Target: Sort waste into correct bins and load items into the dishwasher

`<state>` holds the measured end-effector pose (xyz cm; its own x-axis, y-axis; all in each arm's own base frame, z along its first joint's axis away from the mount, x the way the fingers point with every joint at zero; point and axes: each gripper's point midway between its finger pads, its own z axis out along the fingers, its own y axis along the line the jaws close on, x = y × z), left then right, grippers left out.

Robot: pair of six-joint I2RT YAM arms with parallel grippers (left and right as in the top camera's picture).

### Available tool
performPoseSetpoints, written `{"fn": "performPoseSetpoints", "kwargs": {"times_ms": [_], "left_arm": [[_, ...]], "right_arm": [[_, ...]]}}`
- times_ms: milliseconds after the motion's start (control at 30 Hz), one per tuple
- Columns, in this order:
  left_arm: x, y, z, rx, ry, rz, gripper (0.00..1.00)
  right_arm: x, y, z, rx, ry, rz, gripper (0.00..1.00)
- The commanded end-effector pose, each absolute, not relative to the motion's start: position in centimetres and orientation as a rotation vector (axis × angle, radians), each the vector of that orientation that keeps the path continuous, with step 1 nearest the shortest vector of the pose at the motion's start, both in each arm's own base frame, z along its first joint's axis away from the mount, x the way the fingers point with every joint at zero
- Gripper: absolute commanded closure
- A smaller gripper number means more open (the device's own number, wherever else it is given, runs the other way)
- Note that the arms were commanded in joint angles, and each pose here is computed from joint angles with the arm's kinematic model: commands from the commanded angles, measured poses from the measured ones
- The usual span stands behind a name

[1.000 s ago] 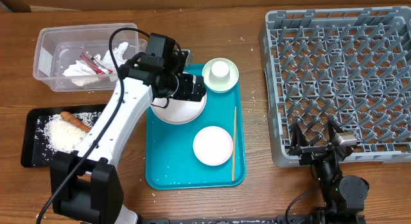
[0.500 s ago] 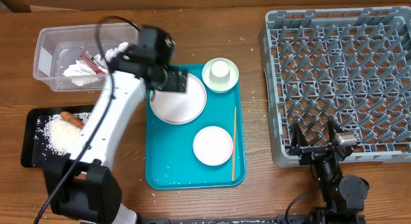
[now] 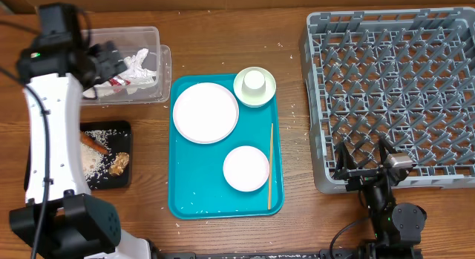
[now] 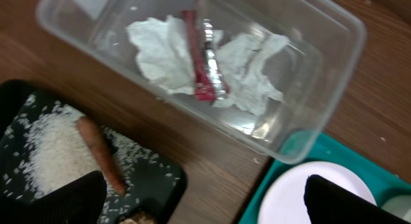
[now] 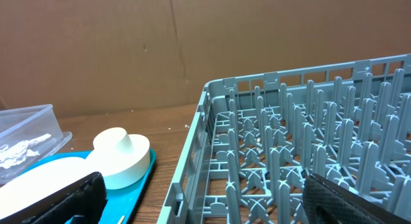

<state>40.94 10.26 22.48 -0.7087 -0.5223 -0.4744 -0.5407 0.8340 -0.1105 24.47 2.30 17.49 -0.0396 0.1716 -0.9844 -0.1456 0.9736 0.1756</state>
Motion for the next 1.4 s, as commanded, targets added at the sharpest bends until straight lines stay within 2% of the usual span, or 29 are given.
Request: {"fn": "performPoseSetpoints", "kwargs": {"times_ms": [0, 500, 600, 700, 833, 1133, 1367], "left_arm": [[40.2, 12.1, 21.9, -0.901, 2.502, 0.023, 0.0], [39.3, 13.1, 21.6, -0.946, 2.512, 0.04, 0.0], [39.3, 13.1, 21.6, -0.946, 2.512, 0.04, 0.0], [39.3, 13.1, 21.6, -0.946, 2.512, 0.04, 0.0], [39.3, 13.1, 21.6, -0.946, 2.512, 0.039, 0.0], [39.3, 13.1, 21.6, -0.946, 2.512, 0.04, 0.0], [39.3, 13.1, 21.6, -0.946, 2.512, 0.04, 0.0]], "right_arm": [[24.5, 2.4, 17.4, 0.017, 1.585, 0.258, 0.0], [24.6, 1.5, 17.9, 0.05, 1.56, 0.209, 0.0], [24.3, 1.7, 20.7, 0.047, 1.446, 0.236, 0.0], [23.2, 4.1, 24.0, -0.001, 1.321, 0.453, 0.0], [21.6, 6.8, 25.8, -0.079, 1.266, 0.67, 0.0], [18.8, 5.6, 32.0, -0.005, 0.99, 0.765, 0.0], [17.3, 4.2, 38.2, 0.03, 0.907, 0.682, 0.0]]}}
